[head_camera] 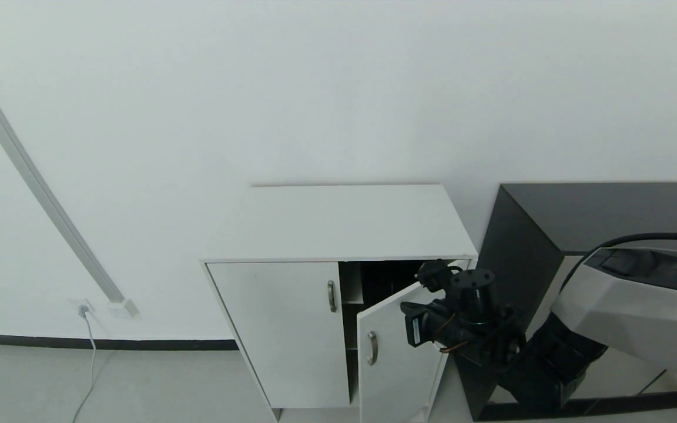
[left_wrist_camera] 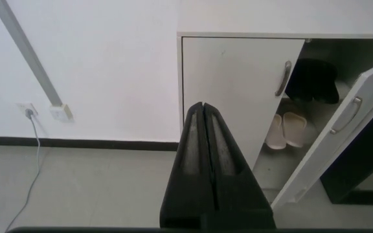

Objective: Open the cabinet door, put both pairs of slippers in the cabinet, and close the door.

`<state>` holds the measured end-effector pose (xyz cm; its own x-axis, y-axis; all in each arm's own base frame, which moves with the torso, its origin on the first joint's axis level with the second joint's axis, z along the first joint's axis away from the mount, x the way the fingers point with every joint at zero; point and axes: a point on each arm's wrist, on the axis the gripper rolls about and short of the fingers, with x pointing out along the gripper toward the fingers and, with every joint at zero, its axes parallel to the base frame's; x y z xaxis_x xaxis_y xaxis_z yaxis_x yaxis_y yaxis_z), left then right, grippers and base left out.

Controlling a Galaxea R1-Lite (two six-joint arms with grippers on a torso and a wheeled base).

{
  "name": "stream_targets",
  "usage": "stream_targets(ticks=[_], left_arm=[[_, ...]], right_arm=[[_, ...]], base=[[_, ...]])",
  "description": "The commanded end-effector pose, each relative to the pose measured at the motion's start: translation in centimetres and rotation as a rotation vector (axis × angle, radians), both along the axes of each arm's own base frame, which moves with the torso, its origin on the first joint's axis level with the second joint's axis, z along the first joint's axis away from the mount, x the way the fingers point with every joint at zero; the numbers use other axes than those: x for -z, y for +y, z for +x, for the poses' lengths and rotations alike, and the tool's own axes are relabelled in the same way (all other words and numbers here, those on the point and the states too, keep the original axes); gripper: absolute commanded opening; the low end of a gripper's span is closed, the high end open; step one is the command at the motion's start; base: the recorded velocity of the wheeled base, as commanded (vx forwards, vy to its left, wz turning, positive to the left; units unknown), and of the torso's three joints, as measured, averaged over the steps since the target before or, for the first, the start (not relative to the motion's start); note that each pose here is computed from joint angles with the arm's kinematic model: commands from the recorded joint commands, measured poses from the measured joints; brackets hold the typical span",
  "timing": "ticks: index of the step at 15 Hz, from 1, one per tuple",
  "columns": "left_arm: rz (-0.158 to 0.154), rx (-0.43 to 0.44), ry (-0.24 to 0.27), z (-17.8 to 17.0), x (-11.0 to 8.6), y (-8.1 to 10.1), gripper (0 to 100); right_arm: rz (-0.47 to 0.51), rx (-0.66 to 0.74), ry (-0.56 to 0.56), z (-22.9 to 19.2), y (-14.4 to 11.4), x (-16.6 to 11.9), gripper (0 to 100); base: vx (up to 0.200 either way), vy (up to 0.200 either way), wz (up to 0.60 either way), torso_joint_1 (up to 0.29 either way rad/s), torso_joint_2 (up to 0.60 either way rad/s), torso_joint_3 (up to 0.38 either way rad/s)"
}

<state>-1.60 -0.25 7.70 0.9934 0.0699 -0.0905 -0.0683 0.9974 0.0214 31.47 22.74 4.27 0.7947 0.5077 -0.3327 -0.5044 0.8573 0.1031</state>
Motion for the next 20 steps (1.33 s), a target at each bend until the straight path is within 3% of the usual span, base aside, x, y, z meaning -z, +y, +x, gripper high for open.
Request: stream_targets(ticks=[1,20], left_arm=[[0.000,0.000,0.001,0.0,0.0,0.0,0],[0.000,-0.002,0.001,0.0,0.0,0.0,0]], right_arm=[[0.004,0.048,-0.007,1.2,0.6,0.9,0],[0.038,0.110,-0.054,5.7,0.8,2.1,0]], base=[[0.000,0.000,0.00,0.000,0.00,0.000],[0.000,0.000,0.00,0.000,0.00,0.000]])
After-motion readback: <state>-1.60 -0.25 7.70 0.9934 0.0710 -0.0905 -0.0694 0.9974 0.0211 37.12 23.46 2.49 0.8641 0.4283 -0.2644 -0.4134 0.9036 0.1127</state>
